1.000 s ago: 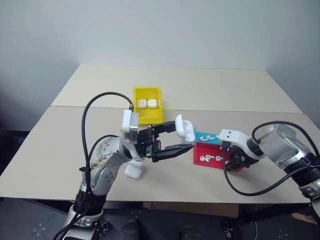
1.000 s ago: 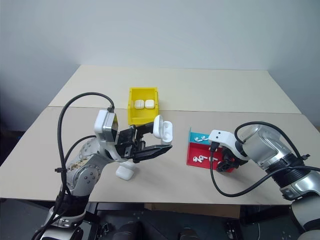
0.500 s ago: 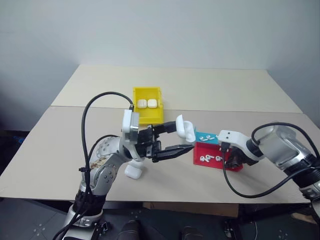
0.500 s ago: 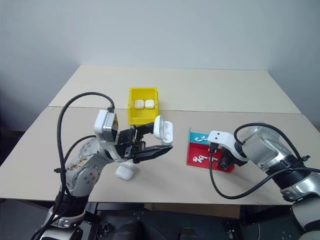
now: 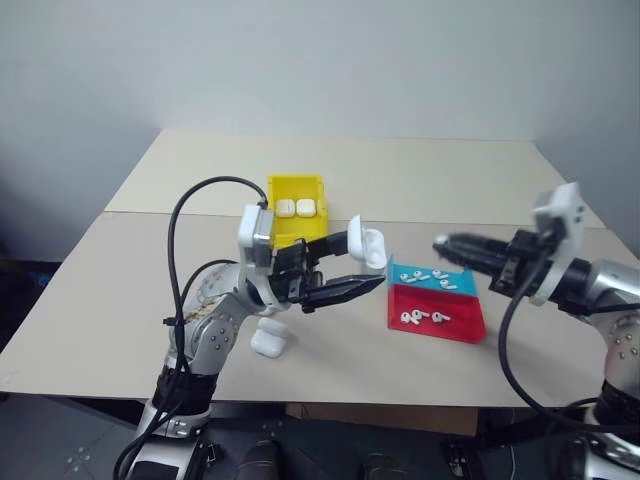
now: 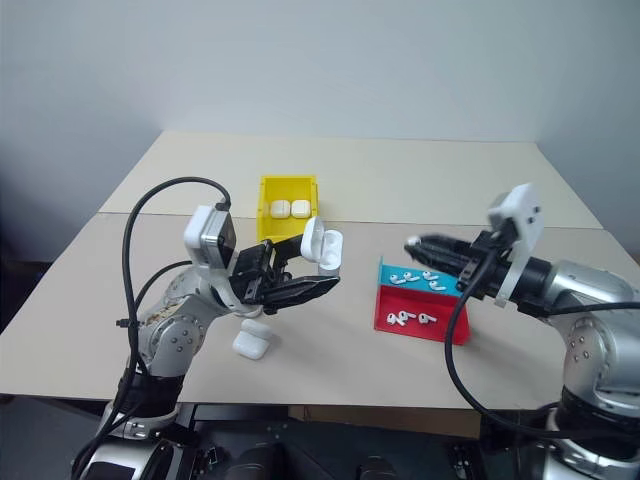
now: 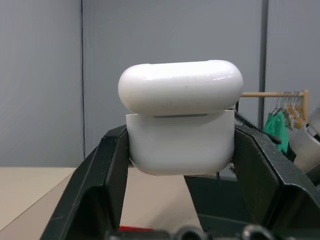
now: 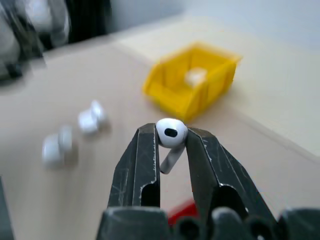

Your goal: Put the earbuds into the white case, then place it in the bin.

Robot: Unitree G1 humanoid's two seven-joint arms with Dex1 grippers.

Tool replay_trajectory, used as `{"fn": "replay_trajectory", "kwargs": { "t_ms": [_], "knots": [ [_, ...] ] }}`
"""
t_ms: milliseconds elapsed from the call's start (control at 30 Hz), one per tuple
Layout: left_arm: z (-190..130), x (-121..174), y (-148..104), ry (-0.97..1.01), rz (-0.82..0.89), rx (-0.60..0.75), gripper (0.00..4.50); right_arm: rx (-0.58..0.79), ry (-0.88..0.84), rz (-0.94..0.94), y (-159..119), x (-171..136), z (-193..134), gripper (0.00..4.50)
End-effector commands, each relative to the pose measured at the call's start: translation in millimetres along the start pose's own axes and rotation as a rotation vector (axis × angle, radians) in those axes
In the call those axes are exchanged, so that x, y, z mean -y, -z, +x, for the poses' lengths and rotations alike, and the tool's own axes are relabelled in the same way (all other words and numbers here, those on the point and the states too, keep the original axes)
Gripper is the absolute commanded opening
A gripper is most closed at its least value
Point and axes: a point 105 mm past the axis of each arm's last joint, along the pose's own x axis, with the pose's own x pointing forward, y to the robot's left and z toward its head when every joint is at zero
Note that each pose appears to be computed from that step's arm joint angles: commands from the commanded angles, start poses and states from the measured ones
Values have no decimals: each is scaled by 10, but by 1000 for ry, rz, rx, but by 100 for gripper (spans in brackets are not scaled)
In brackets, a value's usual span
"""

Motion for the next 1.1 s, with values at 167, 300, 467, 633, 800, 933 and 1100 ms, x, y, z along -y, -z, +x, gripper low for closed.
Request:
{"fn": "replay_trajectory", "kwargs": {
  "t_ms": [167,300,467,633,800,933,1100],
  "knots": [
    [25,-22,-161,67,46,25,278,289,-163,12,-481,-418,185,61],
    [70,-52,-228,50,65,30,278,304,-239,4,-539,-602,307,61],
    [93,-81,-222,18,103,18,278,293,-294,-24,-516,-714,417,61],
    [73,-64,-228,1,119,9,278,296,-325,-39,-497,-738,455,61],
    [42,-34,-250,-5,129,0,278,270,-313,-58,-425,-686,514,61],
    [16,-19,-252,-8,133,-16,278,265,-300,-58,-391,-603,513,61],
    [13,-4,-255,-4,134,-23,278,245,-293,-85,-352,-550,519,61]
  ]
}}
